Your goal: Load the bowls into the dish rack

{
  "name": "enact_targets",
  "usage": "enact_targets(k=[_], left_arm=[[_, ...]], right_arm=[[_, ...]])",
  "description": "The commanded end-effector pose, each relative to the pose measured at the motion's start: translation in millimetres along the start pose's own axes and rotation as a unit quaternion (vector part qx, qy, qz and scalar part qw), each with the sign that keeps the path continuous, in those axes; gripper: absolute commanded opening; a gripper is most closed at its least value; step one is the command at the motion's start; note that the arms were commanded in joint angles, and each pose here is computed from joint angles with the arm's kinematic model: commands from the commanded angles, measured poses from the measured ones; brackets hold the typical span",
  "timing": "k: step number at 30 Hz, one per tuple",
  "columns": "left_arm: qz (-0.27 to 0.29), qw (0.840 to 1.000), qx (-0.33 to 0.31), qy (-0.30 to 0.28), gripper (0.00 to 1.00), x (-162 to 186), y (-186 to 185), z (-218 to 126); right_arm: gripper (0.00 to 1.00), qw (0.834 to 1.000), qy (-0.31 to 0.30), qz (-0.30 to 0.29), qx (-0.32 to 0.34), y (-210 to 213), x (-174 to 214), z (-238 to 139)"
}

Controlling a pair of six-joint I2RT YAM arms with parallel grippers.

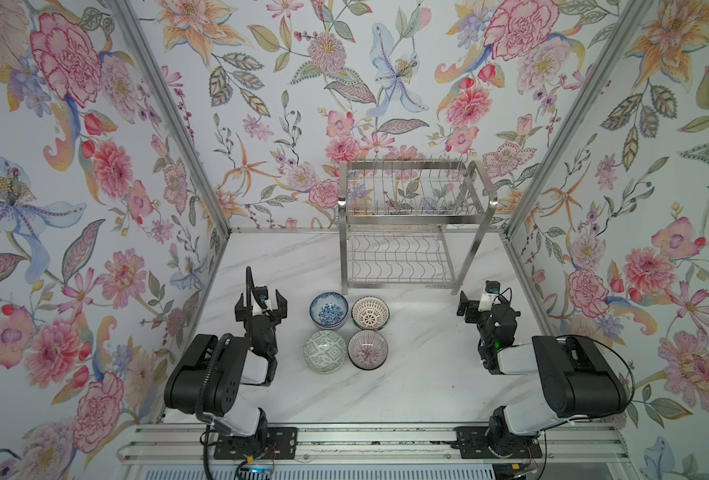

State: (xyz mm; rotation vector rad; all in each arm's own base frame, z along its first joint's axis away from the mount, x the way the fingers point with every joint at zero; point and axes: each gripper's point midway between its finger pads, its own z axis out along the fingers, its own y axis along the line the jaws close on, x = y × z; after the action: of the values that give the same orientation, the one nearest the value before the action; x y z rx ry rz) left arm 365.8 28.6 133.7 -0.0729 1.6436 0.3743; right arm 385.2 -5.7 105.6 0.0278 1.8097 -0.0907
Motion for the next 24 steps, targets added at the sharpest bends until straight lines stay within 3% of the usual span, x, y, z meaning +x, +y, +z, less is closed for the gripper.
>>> enact_targets(k=[1,10,14,16,20,24], left_arm=[[-0.003,1.000,0.004,-0.013,0.99,-7,0,3],[-0.002,1.000,-0.007,-0.009,0.99,-6,3,2],[-0.015,0.998,-0.052,-0.022,0.99,-43,23,-10],[-0.033,0.997,-0.066,-0.030,0.99,-67,33,-16],[-0.052,0.997,-0.049,-0.006,0.99,-115,36,-18],[-0.069,0.996,0.018,0.058,0.99,-137,16,-15]], right_arm=[[0.99,1.000,-0.001,-0.002,-0.001,0,0,1],[0.99,1.000,-0.008,-0.003,0.023,-5,-11,-3],[0.99,0.999,-0.006,-0.032,0.037,2,-47,-14],[0.99,0.998,-0.021,-0.059,0.012,25,-74,-26],[0.99,0.998,-0.024,-0.054,0.000,47,-123,-53],[0.99,0.999,0.013,-0.010,-0.031,54,-157,-68]])
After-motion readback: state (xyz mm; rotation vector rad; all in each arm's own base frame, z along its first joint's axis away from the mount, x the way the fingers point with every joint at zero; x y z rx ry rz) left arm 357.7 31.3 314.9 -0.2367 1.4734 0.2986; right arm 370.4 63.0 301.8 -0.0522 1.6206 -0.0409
